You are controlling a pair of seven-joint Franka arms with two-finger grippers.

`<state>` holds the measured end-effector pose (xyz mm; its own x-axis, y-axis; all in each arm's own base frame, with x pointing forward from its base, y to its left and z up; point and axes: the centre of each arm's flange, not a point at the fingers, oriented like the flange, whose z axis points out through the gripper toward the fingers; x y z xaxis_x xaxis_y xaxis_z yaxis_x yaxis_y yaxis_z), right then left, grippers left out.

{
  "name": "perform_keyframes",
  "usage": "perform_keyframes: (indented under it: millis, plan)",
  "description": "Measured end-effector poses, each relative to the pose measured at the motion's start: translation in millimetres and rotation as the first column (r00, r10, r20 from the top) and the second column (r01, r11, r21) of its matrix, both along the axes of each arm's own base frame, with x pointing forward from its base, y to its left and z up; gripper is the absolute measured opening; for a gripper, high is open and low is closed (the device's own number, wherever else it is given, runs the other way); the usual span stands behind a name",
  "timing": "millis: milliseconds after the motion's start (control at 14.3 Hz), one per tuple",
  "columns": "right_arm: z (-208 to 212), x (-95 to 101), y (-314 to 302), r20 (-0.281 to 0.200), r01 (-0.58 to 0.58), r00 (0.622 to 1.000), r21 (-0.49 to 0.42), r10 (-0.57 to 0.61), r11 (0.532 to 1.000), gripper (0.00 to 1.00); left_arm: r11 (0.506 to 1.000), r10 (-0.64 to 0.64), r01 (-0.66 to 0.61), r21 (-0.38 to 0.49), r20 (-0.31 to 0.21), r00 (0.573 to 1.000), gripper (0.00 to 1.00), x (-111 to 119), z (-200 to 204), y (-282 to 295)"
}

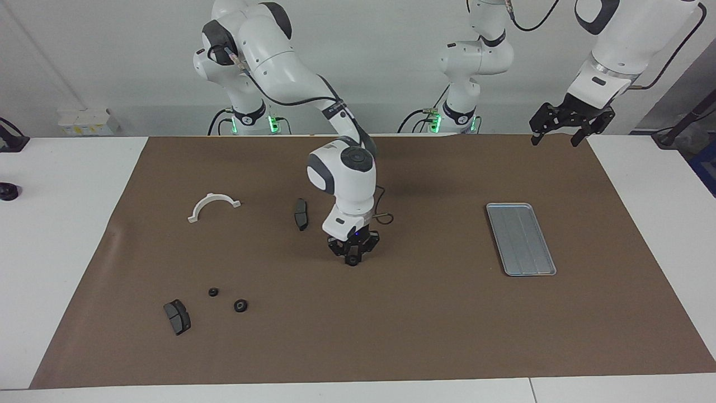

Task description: Place bearing gear from tray to pile

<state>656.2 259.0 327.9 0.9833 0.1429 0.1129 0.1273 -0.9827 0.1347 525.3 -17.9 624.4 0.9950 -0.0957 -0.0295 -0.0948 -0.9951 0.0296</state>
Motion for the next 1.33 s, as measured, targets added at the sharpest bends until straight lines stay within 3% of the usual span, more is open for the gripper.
perform_keyframes:
  millis: [140, 419, 979, 1049, 1328]
  plan:
    - [23.7, 12.5, -55.5, -0.015, -0.003, 1.0, -0.019, 0.003, 1.0, 0.35, 1.0, 0.0, 0.0, 0.0, 0.0, 1.0, 1.0, 0.0, 0.0, -0.1]
    - [33.0, 14.1, -128.8, -0.042, 0.016, 0.999, -0.035, -0.018, 0.999, 0.35, 1.0, 0.0, 0.0, 0.0, 0.0, 1.0, 1.0, 0.0, 0.0, -0.1]
    - [-13.1, -17.7, -183.5, -0.134, 0.099, 0.986, -0.015, -0.1, 0.995, 0.35, 1.0, 0.0, 0.0, 0.0, -0.001, 1.0, 1.0, -0.1, -0.1, -0.1]
    - [-11.6, -19.0, -183.2, -0.135, 0.108, 0.985, -0.006, -0.108, 0.994, 0.41, 1.0, 0.0, 0.0, 0.0, -0.001, 1.0, 1.0, -0.1, -0.1, -0.1]
    - [11.6, -19.9, -176.9, -0.104, 0.16, 0.982, 0.031, -0.156, 0.987, 0.84, 1.0, 0.0, 0.0, 0.0, -0.001, 1.0, 1.0, -0.1, -0.1, -0.1]
